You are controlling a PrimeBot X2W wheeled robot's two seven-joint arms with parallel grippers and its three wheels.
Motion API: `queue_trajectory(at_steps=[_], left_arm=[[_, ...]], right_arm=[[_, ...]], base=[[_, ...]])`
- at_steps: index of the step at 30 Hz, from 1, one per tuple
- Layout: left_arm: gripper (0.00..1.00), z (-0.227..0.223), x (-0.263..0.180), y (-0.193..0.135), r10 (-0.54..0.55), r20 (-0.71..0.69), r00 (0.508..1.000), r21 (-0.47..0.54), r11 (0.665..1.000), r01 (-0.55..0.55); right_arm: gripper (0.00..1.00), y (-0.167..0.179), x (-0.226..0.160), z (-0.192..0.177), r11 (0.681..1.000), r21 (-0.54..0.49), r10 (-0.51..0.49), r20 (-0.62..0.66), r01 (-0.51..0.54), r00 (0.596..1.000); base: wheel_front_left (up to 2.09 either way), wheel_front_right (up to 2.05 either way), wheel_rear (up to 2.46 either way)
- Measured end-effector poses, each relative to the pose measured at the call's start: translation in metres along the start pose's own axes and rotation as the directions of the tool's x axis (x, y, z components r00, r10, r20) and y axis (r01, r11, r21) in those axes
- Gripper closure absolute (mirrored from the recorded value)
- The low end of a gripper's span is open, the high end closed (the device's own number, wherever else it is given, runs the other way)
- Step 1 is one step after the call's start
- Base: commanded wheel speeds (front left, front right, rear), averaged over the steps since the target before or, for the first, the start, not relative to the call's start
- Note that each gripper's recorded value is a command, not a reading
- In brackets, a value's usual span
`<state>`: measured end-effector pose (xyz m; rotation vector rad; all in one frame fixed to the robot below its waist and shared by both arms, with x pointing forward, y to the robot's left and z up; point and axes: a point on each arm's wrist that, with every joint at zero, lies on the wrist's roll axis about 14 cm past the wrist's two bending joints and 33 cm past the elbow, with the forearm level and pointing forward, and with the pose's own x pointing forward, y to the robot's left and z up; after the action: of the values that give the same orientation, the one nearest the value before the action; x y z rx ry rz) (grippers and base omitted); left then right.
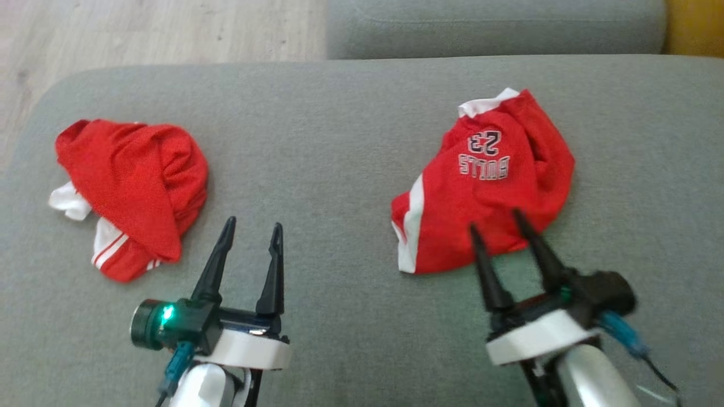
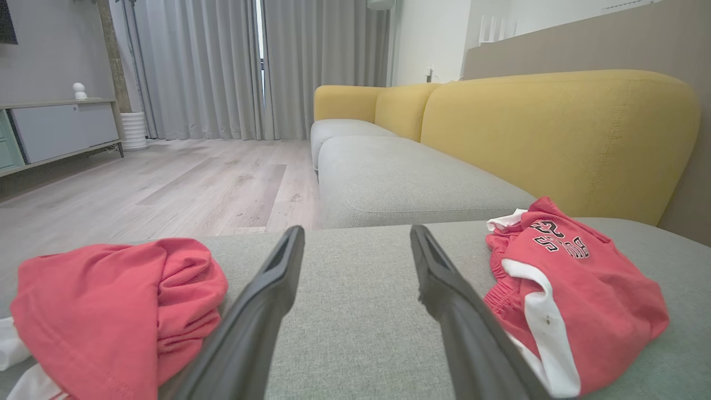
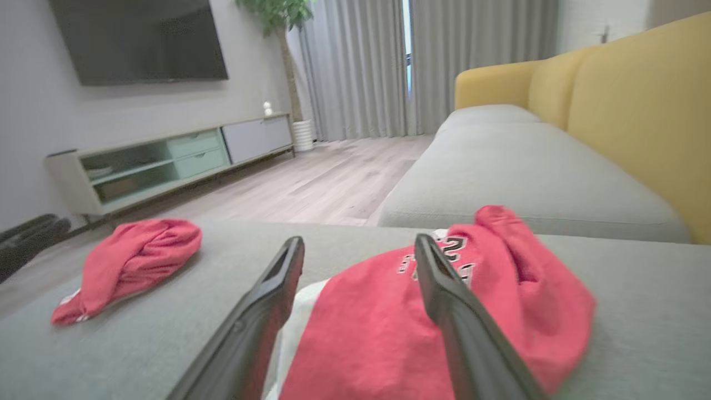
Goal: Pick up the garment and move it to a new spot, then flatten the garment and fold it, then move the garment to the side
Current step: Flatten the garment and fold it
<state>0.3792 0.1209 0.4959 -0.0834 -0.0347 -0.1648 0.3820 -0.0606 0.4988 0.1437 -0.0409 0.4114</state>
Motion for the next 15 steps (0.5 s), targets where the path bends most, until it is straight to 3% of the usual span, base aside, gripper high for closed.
queue_trajectory(at_steps=[6, 15], left_arm=[[0.0, -0.008, -0.006, 0.007, 0.022, -0.026, 0.999, -0.016, 1.0, -0.022], [0.0, -0.015, -0.015, 0.024, 0.082, -0.055, 0.995, -0.019, 0.996, -0.083]], right_arm=[[0.0, 0.026, 0.032, -0.039, 0.989, -0.07, 0.122, -0.156, -0.134, 0.98], [0.0, 0.034, 0.06, -0.095, 0.972, -0.089, 0.162, -0.413, -0.217, 0.896]], base=[[0.0, 0.0, 0.0], [0.0, 0.0, 0.0]])
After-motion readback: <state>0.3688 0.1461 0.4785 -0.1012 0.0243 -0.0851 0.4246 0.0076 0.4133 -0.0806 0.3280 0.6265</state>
